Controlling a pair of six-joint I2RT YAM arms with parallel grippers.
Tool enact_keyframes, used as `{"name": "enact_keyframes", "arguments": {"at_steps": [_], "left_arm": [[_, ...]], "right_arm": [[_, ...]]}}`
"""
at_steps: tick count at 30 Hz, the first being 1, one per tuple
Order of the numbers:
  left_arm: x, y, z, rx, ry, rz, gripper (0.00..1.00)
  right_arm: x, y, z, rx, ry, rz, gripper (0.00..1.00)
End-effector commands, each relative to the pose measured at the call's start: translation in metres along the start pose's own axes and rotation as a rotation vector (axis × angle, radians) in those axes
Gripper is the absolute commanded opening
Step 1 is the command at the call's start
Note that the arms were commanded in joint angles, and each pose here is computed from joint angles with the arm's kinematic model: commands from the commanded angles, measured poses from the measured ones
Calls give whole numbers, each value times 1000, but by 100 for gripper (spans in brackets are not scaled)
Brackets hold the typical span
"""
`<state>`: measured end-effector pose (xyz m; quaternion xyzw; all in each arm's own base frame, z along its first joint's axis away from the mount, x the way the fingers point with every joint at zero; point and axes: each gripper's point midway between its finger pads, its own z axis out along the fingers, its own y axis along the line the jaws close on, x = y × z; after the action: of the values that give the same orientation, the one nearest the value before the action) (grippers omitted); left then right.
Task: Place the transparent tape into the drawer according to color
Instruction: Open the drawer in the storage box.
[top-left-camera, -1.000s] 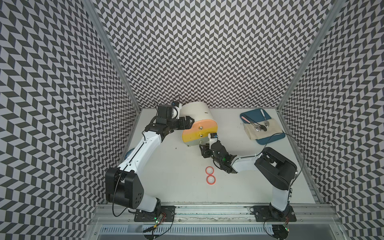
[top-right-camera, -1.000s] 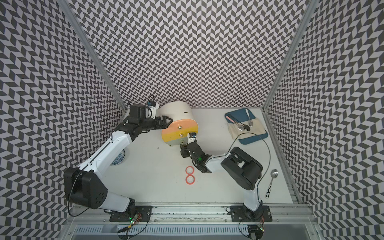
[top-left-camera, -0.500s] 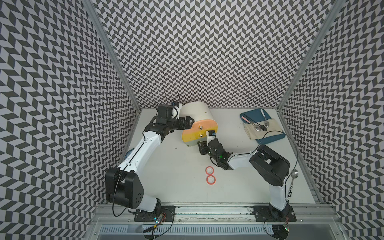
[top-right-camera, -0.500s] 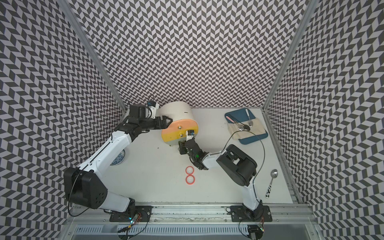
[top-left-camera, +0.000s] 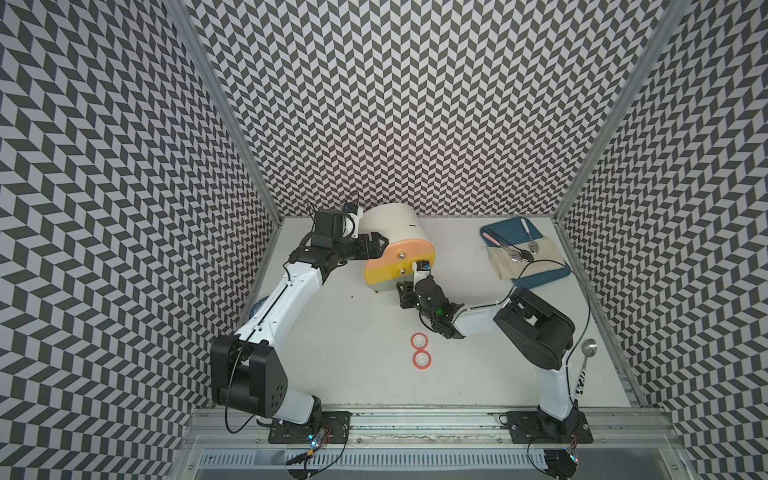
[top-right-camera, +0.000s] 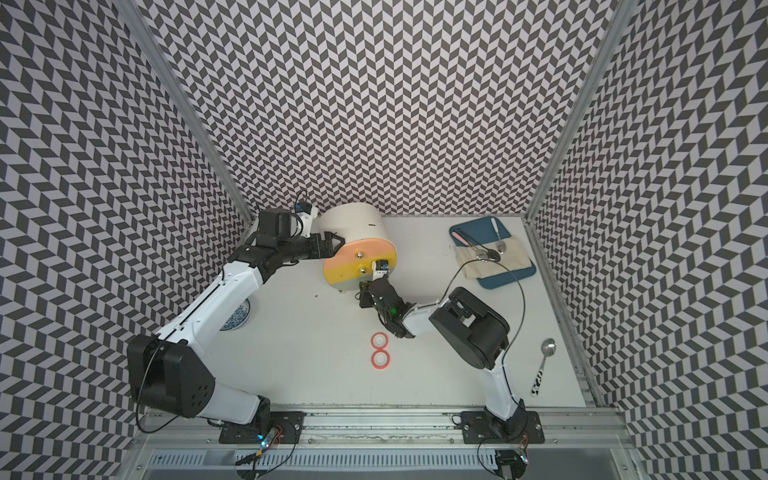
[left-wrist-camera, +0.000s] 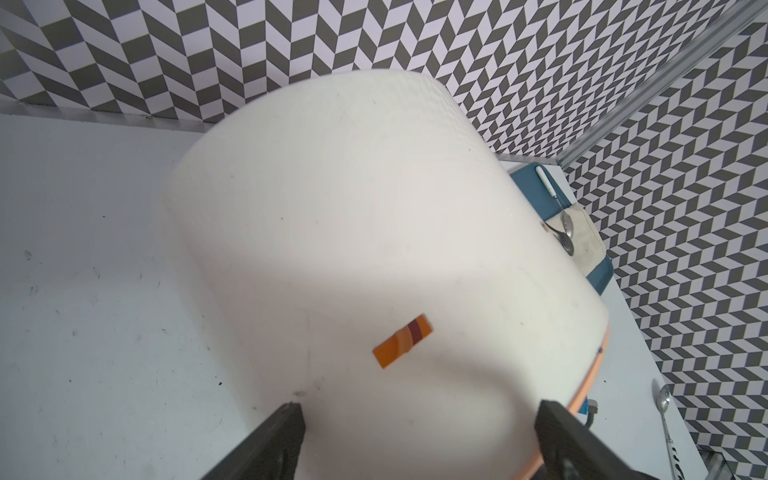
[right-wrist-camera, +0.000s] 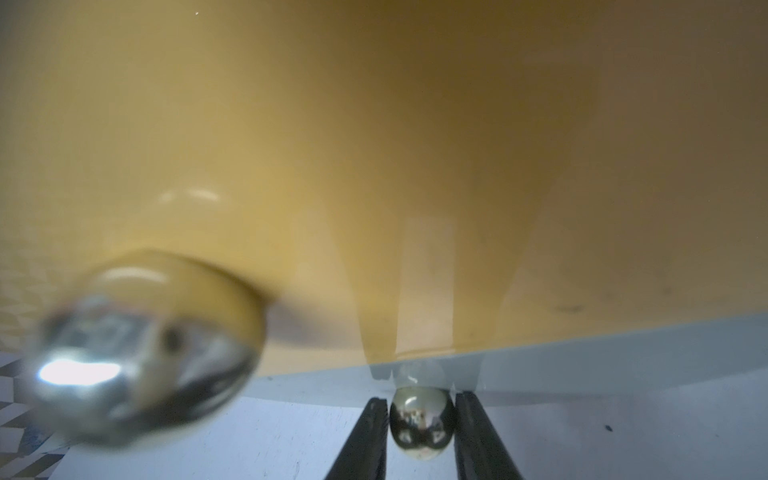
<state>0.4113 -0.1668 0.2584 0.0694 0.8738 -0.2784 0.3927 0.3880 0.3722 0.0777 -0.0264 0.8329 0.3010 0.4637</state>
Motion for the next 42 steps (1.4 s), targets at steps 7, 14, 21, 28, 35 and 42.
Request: {"name": "enact_keyframes", "arguments": {"at_steps": [7,14,21,28,35,42], "left_arm": [[17,4,2,-1,62,-6,91],[17,3,2,3,61,-6,91],[16,3,2,4,60,-7,91],[15,3,3,6,60,-7,91],[15,1,4,16,61,-6,91],[14,0,4,21,60,-8,91]], "right_arm": [[-6,12,7,-49,-20,19,12],[-4,13,0,-61,-12,33,0],[-3,26,-24,-92,-5,38,0],[15,32,-50,-106,45,47,0],[28,26,-74,-79,77,54,0],[33,27,-79,-86,114,35,34]]}}
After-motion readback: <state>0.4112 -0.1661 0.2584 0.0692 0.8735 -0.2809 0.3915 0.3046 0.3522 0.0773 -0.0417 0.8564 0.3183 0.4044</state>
